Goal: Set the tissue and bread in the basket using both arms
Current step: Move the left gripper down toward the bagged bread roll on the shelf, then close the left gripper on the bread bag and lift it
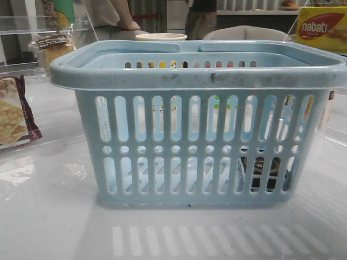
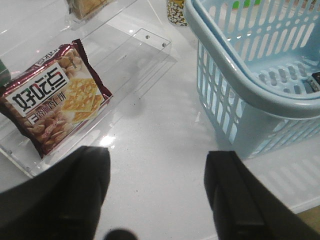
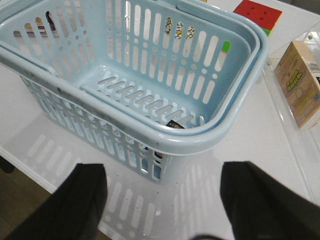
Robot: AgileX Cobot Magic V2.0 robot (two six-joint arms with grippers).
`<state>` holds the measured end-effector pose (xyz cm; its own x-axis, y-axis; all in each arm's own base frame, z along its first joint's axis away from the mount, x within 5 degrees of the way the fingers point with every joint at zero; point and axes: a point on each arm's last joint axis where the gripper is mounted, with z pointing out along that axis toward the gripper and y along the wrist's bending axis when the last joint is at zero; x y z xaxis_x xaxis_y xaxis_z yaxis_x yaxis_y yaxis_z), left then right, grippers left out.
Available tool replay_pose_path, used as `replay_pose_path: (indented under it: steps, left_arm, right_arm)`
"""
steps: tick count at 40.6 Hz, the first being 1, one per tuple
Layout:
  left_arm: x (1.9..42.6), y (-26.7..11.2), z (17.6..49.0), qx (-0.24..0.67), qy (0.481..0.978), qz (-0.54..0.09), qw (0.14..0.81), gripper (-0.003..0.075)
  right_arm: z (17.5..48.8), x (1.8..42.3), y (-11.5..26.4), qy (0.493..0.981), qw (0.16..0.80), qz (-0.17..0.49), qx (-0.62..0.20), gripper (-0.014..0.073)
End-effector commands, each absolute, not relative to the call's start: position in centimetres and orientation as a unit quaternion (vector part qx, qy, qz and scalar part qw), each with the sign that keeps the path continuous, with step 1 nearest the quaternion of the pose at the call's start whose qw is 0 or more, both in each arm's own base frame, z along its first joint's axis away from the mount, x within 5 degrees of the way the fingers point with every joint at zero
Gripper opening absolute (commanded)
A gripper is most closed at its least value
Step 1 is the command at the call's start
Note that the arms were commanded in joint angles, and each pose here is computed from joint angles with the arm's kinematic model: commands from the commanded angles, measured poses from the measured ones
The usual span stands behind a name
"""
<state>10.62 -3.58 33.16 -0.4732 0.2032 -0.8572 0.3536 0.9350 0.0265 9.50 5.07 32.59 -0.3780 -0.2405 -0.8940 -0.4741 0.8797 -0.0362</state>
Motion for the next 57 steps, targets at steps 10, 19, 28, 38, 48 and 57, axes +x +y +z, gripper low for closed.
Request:
replay_pose_path:
  steps: [10, 19, 28, 38, 48, 57]
  left_arm:
    - [13.6, -4.5, 35.1, 0.148, 0.826, -0.092, 0.536, 0.0547]
    - [19.5, -6.1, 35.6, 0.159, 0.848, -0.072, 0.5, 0.0666]
    - [26.8, -7.8, 35.8, 0.169, 0.856, -0.051, 0.485, 0.0666]
    - [34.9, -7.1, 36.5, 0.128, 0.862, -0.037, 0.489, 0.0666]
    - [41.4, -5.3, 35.3, 0.088, 0.865, -0.03, 0.494, 0.0666]
    - [45.7, -4.6, 33.0, 0.076, 0.855, -0.02, 0.513, 0.0666]
  right_arm:
    - [34.1, 9.6, 5.1, 0.795, 0.555, 0.117, -0.215, 0.058]
    - [34.1, 9.6, 5.1, 0.795, 0.555, 0.117, -0.215, 0.058]
    - [34.1, 9.6, 5.1, 0.795, 0.555, 0.117, -0.215, 0.058]
    - [34.1, 9.6, 5.1, 0.795, 0.555, 0.117, -0.215, 0.058]
    - [34.0, 9.6, 5.1, 0.795, 0.554, 0.117, -0.215, 0.058]
    - [34.0, 9.6, 5.1, 0.797, 0.552, 0.116, -0.216, 0.058]
